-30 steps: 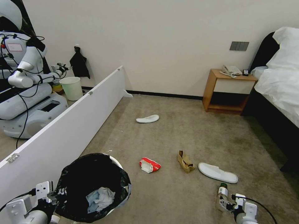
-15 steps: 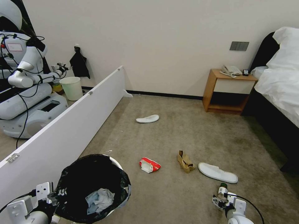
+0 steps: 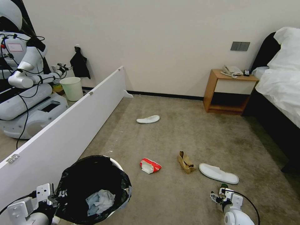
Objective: Pick up the trash bin, then pick up the garbage from the floor and place it into the trash bin.
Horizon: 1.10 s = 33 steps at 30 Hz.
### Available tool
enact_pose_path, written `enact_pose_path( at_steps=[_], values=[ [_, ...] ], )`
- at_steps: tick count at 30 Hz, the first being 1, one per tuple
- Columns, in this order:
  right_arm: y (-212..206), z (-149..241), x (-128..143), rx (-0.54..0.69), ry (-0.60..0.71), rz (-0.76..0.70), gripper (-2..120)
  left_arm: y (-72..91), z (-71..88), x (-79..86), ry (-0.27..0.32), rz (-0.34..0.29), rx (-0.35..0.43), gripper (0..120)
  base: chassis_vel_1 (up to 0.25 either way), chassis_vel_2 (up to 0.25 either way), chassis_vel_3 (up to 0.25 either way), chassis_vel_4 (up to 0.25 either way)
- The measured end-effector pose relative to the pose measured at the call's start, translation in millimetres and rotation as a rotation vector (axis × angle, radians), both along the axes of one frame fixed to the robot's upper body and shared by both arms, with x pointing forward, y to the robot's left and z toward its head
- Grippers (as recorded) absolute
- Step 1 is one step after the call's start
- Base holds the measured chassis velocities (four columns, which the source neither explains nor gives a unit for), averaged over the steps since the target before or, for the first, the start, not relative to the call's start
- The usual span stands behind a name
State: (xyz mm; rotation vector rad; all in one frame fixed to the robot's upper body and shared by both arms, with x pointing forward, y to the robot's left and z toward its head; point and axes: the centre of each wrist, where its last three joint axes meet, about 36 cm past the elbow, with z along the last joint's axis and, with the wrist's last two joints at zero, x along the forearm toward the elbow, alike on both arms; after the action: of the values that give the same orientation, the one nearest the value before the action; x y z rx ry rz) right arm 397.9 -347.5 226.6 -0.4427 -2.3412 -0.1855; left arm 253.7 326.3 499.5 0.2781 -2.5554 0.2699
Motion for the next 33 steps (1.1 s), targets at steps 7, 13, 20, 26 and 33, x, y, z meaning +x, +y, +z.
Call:
enact_pose_path(
  at_steps=[7,13,20,26,33],
  values=[
    [-5.4,-11.2,-0.9,-0.003,0.024,-0.017,100,-0.6,1.0,-1.5,0.001,-0.002,0.001,3,0.000,0.000,0.000,0.000],
    [-8.5,-15.4,-1.0,-0.007,0.034,-0.025,100,-0.8,3.2,-1.8,-0.004,-0.004,0.002,3,0.000,0.000,0.000,0.000],
    [-11.3,-22.4,-0.4,0.008,0.050,-0.024,96,-1.9,3.6,-2.8,-0.005,-0.004,-0.002,3,0.000,0.000,0.000,0.000],
    [-12.6,-27.7,-1.5,0.017,0.064,-0.030,77,-1.2,4.9,-3.5,-0.007,-0.003,-0.003,3,0.000,0.000,0.000,0.000],
    [-12.4,-31.9,-0.9,0.026,0.079,-0.037,49,-0.5,4.2,-5.1,-0.002,-0.003,-0.004,3,0.000,0.000,0.000,0.000]
  ],
)
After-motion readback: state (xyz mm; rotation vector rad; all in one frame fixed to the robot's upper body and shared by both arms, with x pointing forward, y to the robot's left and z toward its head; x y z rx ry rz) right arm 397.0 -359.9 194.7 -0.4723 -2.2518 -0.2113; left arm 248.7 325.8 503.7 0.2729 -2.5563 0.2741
